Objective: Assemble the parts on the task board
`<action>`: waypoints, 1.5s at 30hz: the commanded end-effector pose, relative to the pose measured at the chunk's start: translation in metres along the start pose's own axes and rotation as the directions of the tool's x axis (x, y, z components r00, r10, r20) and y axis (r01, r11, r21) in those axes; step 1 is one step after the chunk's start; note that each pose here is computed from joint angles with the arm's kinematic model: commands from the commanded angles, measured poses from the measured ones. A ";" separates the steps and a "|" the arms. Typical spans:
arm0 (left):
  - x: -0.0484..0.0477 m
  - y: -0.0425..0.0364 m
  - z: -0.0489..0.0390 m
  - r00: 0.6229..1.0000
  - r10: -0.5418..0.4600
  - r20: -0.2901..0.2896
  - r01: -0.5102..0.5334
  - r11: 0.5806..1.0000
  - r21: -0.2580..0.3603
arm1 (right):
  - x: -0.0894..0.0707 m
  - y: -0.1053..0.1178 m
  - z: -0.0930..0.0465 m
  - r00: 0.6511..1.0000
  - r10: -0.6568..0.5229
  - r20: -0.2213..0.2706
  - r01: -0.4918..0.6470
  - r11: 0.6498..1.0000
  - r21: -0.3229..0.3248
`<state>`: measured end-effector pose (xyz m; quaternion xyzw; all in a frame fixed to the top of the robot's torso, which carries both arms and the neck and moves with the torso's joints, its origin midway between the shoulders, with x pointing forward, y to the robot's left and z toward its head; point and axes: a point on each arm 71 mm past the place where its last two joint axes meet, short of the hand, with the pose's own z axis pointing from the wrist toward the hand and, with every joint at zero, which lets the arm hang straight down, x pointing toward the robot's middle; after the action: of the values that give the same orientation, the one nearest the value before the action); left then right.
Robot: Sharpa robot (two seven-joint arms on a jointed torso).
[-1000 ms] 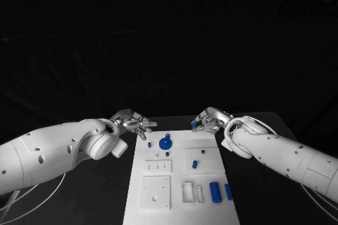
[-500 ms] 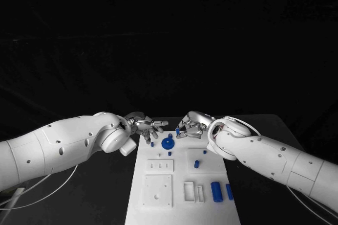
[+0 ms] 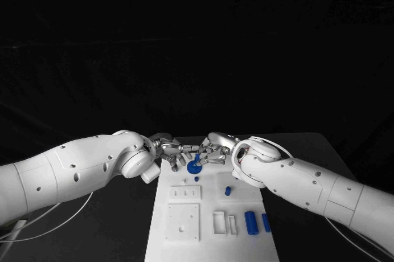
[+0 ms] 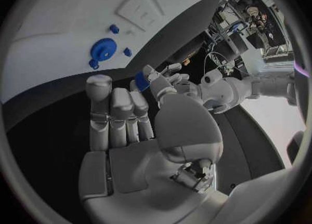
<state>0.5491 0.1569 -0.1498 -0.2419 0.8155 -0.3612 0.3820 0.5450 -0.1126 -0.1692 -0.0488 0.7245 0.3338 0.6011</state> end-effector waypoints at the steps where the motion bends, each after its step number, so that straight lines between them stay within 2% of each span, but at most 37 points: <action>1: 0.0040 -0.0013 0.0009 0.997 0.070 -0.025 -0.071 0.997 -0.021 | 0.002 0.003 0.001 1.000 -0.017 -0.022 0.017 1.000 -0.001; 24: 0.0098 -0.0020 0.0045 0.991 0.123 -0.046 -0.125 0.990 -0.058 | 0.006 0.015 0.002 0.999 -0.015 -0.039 0.014 1.000 -0.025; 45: 0.0099 -0.0017 0.0058 0.991 0.123 -0.047 -0.126 0.990 -0.064 | 0.007 0.018 0.002 0.998 -0.016 -0.055 0.015 0.999 -0.030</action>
<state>0.5490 0.1498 -0.1556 -0.2031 0.8455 -0.3118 0.3829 0.5369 -0.0966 -0.1672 -0.0655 0.7314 0.3410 0.5869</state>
